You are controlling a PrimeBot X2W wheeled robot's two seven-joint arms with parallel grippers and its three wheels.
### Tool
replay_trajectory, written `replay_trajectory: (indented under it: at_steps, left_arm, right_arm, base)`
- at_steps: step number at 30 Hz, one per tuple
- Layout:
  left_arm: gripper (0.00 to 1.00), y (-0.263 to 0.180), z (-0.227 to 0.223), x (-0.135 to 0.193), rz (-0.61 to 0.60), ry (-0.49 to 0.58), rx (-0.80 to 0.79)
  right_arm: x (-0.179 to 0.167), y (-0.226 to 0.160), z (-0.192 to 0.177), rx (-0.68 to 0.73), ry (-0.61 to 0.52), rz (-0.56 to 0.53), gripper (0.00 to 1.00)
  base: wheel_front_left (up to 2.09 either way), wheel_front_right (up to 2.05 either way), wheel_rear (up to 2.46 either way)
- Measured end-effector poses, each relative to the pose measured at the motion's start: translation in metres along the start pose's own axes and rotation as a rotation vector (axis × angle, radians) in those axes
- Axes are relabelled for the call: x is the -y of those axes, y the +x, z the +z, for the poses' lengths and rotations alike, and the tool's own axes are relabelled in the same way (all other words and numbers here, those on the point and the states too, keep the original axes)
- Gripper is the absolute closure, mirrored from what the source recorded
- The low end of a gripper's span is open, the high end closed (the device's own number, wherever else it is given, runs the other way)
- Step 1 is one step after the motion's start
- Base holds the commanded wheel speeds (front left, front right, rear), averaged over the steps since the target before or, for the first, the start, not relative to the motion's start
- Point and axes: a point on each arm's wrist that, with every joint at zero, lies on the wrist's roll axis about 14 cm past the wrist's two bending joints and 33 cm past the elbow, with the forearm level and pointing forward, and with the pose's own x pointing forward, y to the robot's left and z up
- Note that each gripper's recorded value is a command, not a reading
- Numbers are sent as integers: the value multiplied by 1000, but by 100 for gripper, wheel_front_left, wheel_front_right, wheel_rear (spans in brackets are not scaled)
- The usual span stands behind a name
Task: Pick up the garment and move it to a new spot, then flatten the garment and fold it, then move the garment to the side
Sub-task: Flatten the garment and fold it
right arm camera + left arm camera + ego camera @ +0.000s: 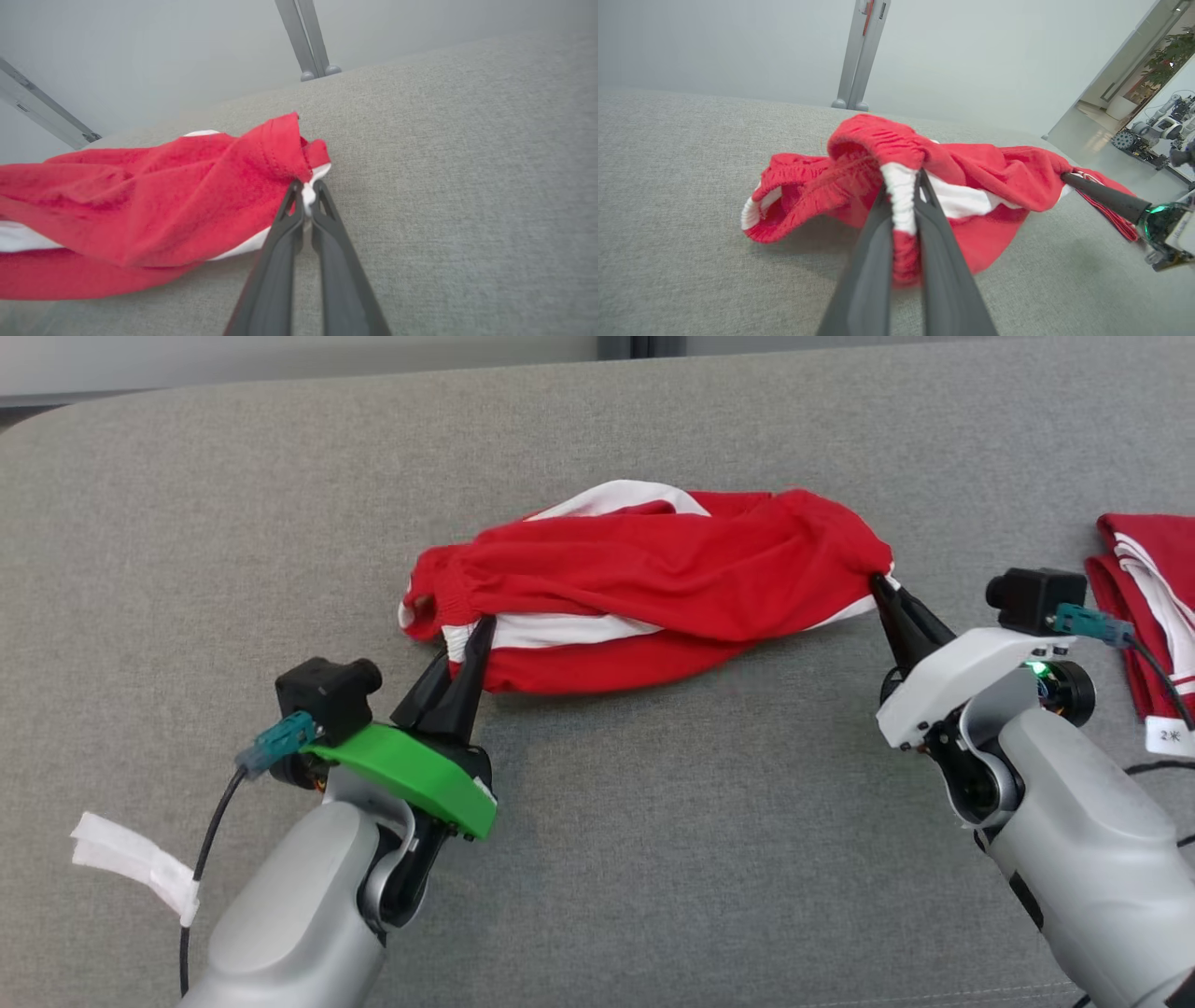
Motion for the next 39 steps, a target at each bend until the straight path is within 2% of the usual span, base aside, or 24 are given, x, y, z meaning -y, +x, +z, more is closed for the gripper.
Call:
replay_trajectory:
  at_steps: [5,11,16,20,22,27,28,30,31,33,34,36,39]
  left_arm:
    - [100,-12,34,24,-70,-28,105]
    - [100,-26,69,70,-208,-89,179]
    - [100,-28,90,102,-310,-112,180]
    - [100,-21,107,118,-363,-140,192]
    - [100,-9,115,118,-374,-119,193]
    - [100,35,133,96,-353,-81,203]
    - [100,47,139,90,-350,-61,217]
    - [100,73,162,82,-361,-54,289]
    - [100,84,164,76,-355,23,289]
    - [100,108,176,58,-329,60,341]
    - [100,117,180,55,-329,67,366]
    - [100,134,194,46,-323,85,452]
    - [100,154,208,35,-307,116,523]
  right_arm:
    - [-3,-27,35,129,102,18,100]
    - [-9,-74,88,321,242,61,100]
    - [-7,-113,142,465,162,67,100]
    - [-21,-119,167,494,115,93,100]
    - [-24,-112,178,488,68,91,100]
    - [-31,-68,205,484,61,113,100]
    - [-30,-56,213,489,32,108,100]
    - [-35,-35,243,567,-97,98,100]
    - [-36,-25,254,597,-108,100,100]
    - [-33,0,265,641,-140,89,100]
    - [-39,9,268,660,-195,97,100]
    - [-46,27,283,707,-389,95,100]
    - [-41,37,306,820,-396,80,100]
  base:
    - [0,0,0]
    - [0,0,0]
    - [0,0,0]
    - [0,0,0]
    - [0,0,0]
    - [0,0,0]
    - [0,0,0]
    - [0,0,0]
    - [0,0,0]
    - [0,0,0]
    - [0,0,0]
    - [0,0,0]
    - [0,0,0]
